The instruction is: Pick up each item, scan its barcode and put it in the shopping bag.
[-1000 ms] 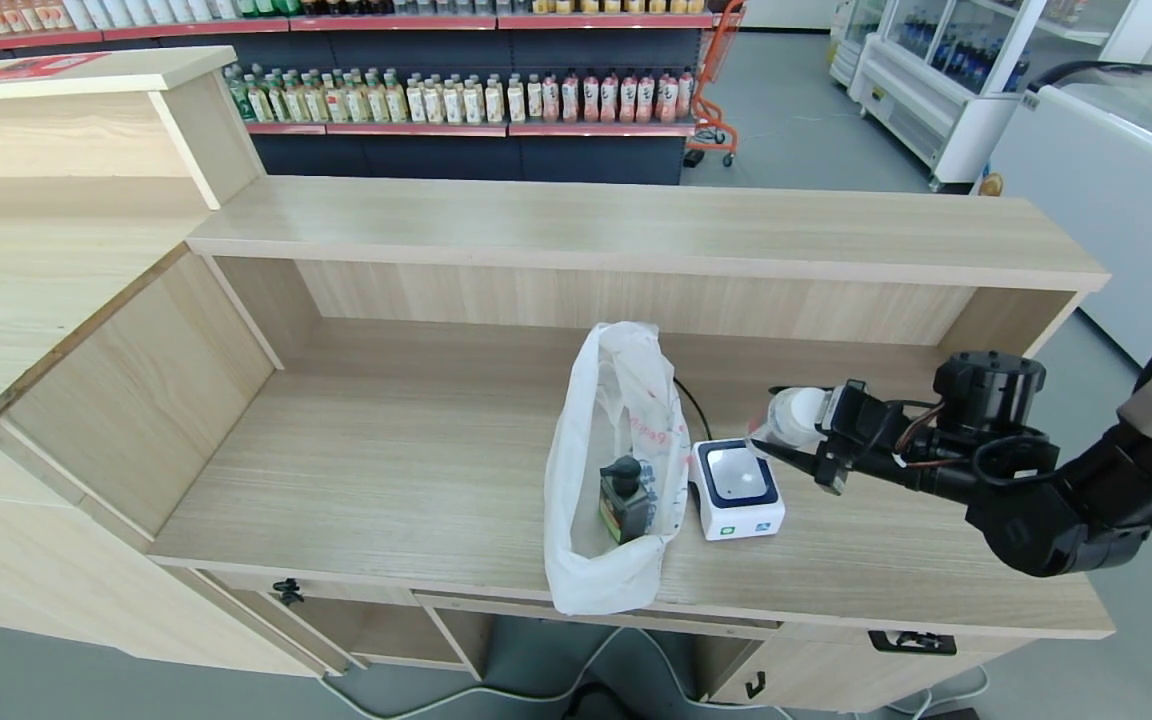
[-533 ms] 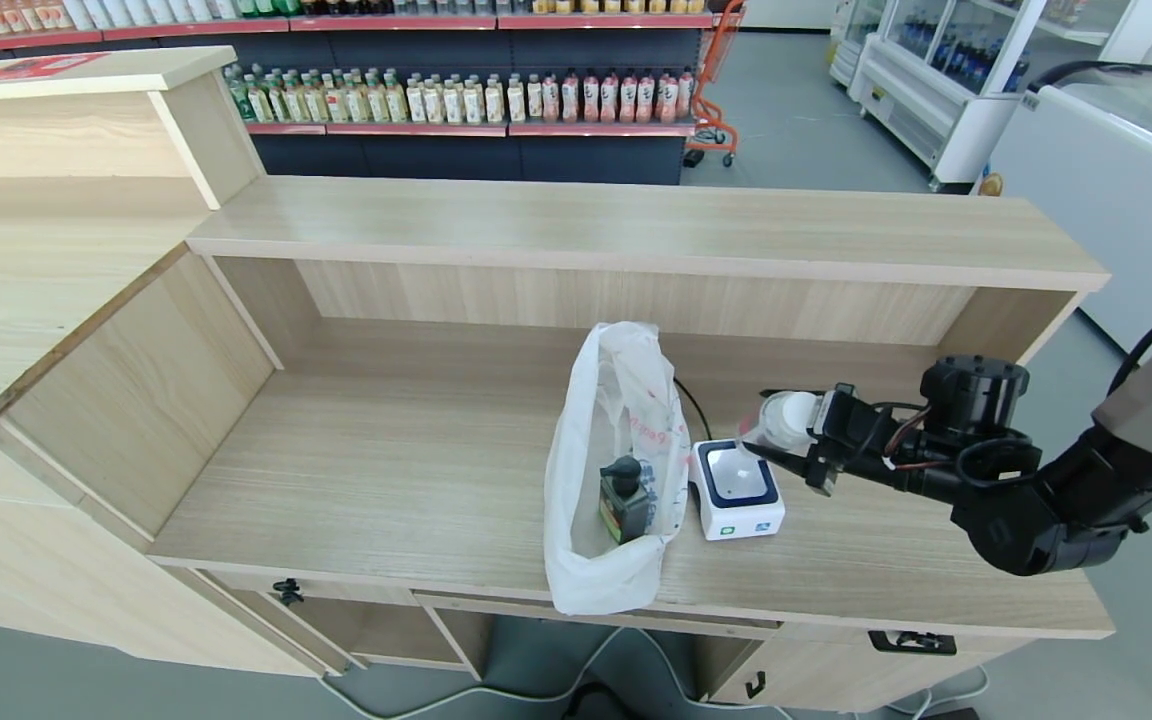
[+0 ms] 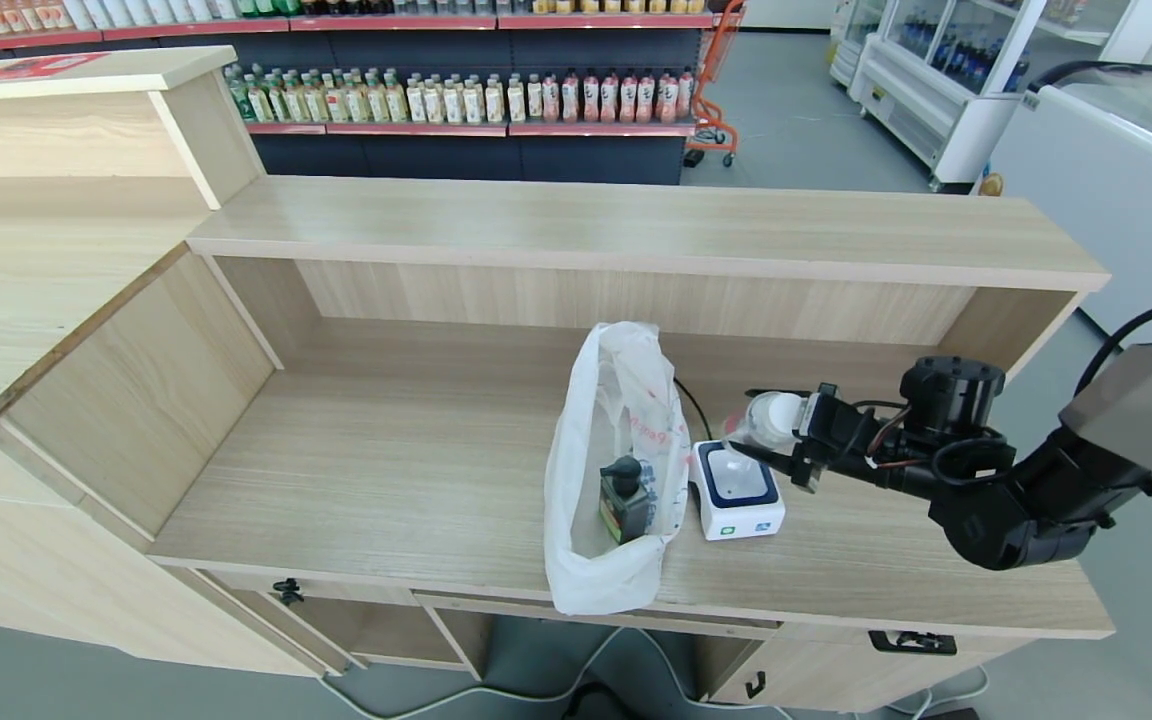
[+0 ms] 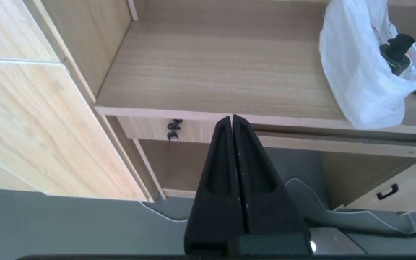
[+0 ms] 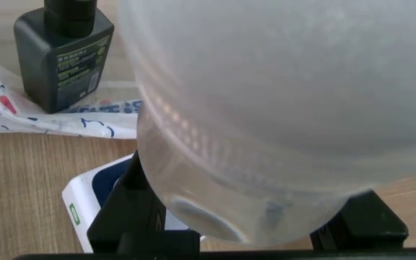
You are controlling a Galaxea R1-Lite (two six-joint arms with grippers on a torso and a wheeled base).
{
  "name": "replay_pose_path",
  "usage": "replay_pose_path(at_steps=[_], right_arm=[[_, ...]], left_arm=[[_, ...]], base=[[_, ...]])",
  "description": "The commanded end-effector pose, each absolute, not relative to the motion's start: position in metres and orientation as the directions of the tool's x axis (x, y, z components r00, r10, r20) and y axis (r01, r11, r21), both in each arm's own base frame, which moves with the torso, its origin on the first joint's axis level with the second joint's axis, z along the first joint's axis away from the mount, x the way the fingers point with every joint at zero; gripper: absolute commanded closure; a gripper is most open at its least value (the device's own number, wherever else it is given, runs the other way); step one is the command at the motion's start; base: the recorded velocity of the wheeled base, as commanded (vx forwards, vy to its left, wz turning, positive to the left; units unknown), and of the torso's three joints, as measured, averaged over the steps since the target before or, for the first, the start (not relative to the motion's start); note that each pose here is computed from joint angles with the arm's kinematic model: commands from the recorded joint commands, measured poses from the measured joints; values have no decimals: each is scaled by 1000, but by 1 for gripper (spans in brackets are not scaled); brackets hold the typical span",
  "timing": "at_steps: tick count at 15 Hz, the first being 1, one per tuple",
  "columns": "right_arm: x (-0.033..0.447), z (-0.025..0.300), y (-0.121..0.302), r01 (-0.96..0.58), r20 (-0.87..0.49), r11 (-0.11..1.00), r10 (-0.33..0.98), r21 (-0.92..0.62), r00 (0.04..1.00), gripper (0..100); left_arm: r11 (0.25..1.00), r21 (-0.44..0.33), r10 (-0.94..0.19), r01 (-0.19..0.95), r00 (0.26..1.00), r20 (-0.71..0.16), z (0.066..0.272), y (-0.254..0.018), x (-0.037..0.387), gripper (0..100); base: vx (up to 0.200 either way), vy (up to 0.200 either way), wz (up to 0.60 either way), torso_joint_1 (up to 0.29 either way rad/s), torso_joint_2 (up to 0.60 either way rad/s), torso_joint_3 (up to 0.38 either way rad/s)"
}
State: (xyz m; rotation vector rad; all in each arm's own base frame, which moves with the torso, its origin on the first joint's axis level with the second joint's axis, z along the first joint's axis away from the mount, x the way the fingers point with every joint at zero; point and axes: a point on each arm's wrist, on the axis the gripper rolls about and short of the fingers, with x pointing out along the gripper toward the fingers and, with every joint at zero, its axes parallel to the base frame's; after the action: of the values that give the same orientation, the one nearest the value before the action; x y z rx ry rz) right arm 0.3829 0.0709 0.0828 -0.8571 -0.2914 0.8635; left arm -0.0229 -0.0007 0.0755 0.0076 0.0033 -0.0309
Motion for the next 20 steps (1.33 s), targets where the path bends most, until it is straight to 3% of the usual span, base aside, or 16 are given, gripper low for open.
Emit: replay_pose_path(at_steps=[1,15,17,20], right_arm=[[385,77,72,-550,-106,350,766,-759,634,100],[386,73,72,-547,-100,349,770,-761,630,100],[381,92,71,-526,-63,372,770,-765,635,100],[349,159,66,-531,51,531,738,-661,673,100]], left_arm=[[1000,8,-31,31,1000,-2,76,-1,-23,100],[1000,8,-31,31,1000,-3,75,-1,-23,100],[1000,8,-31,31,1000,-3,75,-1,-23,100],[1000,8,-31,31,1000,-3,75,-1,-23,100]], base=[[0,0,0,0,0,0],[0,0,0,0,0,0],[0,0,0,0,0,0],[0,0,0,0,0,0]])
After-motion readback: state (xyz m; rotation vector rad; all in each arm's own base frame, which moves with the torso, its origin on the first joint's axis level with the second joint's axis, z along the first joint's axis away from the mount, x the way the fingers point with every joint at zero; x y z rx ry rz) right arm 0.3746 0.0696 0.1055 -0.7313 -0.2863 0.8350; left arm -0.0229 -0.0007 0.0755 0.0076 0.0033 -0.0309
